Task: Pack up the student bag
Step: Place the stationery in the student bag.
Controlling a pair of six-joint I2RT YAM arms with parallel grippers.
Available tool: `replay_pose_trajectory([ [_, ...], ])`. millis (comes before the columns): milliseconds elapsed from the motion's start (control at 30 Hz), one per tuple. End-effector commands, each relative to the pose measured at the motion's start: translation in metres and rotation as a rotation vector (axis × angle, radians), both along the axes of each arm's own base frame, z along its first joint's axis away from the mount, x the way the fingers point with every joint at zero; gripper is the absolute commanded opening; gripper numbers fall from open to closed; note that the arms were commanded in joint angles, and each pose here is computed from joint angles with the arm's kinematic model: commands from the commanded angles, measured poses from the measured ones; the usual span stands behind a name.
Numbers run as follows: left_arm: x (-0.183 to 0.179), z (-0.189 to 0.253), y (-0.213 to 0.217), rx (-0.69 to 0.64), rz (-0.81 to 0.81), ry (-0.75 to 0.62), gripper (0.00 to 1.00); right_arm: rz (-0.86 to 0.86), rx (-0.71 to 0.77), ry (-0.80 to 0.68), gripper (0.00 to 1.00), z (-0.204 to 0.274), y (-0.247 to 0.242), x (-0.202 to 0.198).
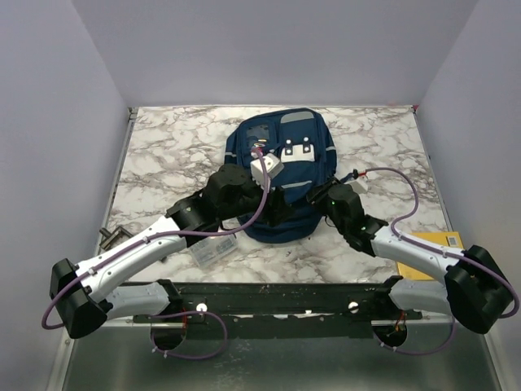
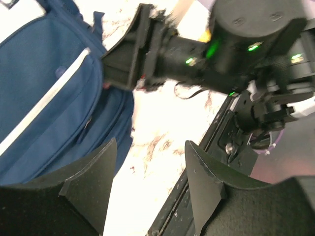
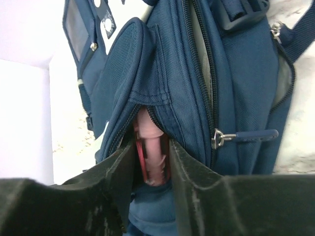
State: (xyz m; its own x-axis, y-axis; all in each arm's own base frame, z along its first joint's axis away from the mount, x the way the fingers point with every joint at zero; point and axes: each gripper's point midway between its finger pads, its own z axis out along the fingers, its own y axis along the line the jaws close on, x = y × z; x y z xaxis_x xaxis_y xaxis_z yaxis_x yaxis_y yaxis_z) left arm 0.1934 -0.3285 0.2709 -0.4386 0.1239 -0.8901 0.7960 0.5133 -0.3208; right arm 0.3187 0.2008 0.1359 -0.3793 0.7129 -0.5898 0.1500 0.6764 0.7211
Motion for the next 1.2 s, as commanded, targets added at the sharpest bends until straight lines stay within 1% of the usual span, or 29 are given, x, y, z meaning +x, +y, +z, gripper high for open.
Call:
replay_pose_trajectory([
  [0, 0.002, -0.02, 0.026, -0.02, 0.03, 0.121, 0.6, 0.016, -0.081, 0.0, 0.47, 0.009, -0.01, -0.004],
  [100, 0.005, -0.022, 0.027, -0.028, 0.033, 0.143, 0.6, 0.093, -0.078, 0.003, 0.52, 0.013, -0.001, -0.011],
  [133, 0.006, -0.023, 0.026, -0.031, 0.033, 0.147, 0.6, 0.116, -0.066, -0.014, 0.53, 0.017, 0.002, -0.013],
  [300, 0.006, -0.025, 0.021, -0.038, 0.018, 0.17, 0.6, 0.137, -0.022, -0.071, 0.47, 0.019, 0.008, -0.013],
  [333, 0.006, -0.026, 0.02, -0.039, 0.017, 0.172, 0.6, 0.14, -0.014, -0.076, 0.42, 0.02, 0.01, -0.012],
  [367, 0.005, -0.026, 0.021, -0.04, 0.019, 0.178, 0.6, 0.145, 0.0, -0.077, 0.33, 0.02, 0.013, -0.011],
  [433, 0.005, -0.027, 0.022, -0.041, 0.024, 0.177, 0.6, 0.151, 0.02, -0.079, 0.23, 0.02, 0.018, -0.008],
  [533, 0.003, -0.028, 0.026, -0.041, 0.034, 0.172, 0.6, 0.175, 0.083, -0.072, 0.12, 0.022, 0.029, -0.007],
  [600, 0.003, -0.027, 0.03, -0.042, 0.042, 0.167, 0.6, 0.237, 0.164, -0.091, 0.08, 0.033, 0.044, -0.012],
  [667, 0.003, -0.026, 0.033, -0.038, 0.051, 0.159, 0.6, 0.279, 0.233, -0.081, 0.09, 0.037, 0.054, -0.017],
  [767, 0.004, -0.026, 0.037, -0.033, 0.059, 0.148, 0.61, 0.286, 0.264, -0.05, 0.16, 0.034, 0.056, -0.02],
  [867, 0.007, -0.027, 0.04, -0.023, 0.066, 0.151, 0.62, 0.279, 0.145, -0.005, 0.18, 0.031, 0.047, -0.021],
  [900, 0.007, -0.027, 0.041, -0.023, 0.067, 0.154, 0.62, 0.286, 0.071, 0.039, 0.2, 0.021, 0.041, -0.025],
  [933, 0.008, -0.027, 0.042, -0.024, 0.068, 0.154, 0.62, 0.302, 0.016, 0.048, 0.22, 0.025, 0.038, -0.028],
  [967, 0.007, -0.026, 0.043, -0.026, 0.07, 0.151, 0.63, 0.323, -0.05, 0.084, 0.27, 0.018, 0.031, -0.036],
  [1033, 0.01, -0.026, 0.046, -0.026, 0.081, 0.142, 0.64, 0.369, -0.15, 0.166, 0.32, 0.004, 0.019, -0.054],
  [1100, 0.013, -0.027, 0.049, -0.022, 0.092, 0.141, 0.64, 0.425, -0.209, 0.206, 0.38, -0.003, 0.012, -0.07],
  [1167, 0.018, -0.031, 0.051, -0.021, 0.114, 0.156, 0.66, 0.497, -0.245, 0.247, 0.39, -0.008, 0.011, -0.085],
])
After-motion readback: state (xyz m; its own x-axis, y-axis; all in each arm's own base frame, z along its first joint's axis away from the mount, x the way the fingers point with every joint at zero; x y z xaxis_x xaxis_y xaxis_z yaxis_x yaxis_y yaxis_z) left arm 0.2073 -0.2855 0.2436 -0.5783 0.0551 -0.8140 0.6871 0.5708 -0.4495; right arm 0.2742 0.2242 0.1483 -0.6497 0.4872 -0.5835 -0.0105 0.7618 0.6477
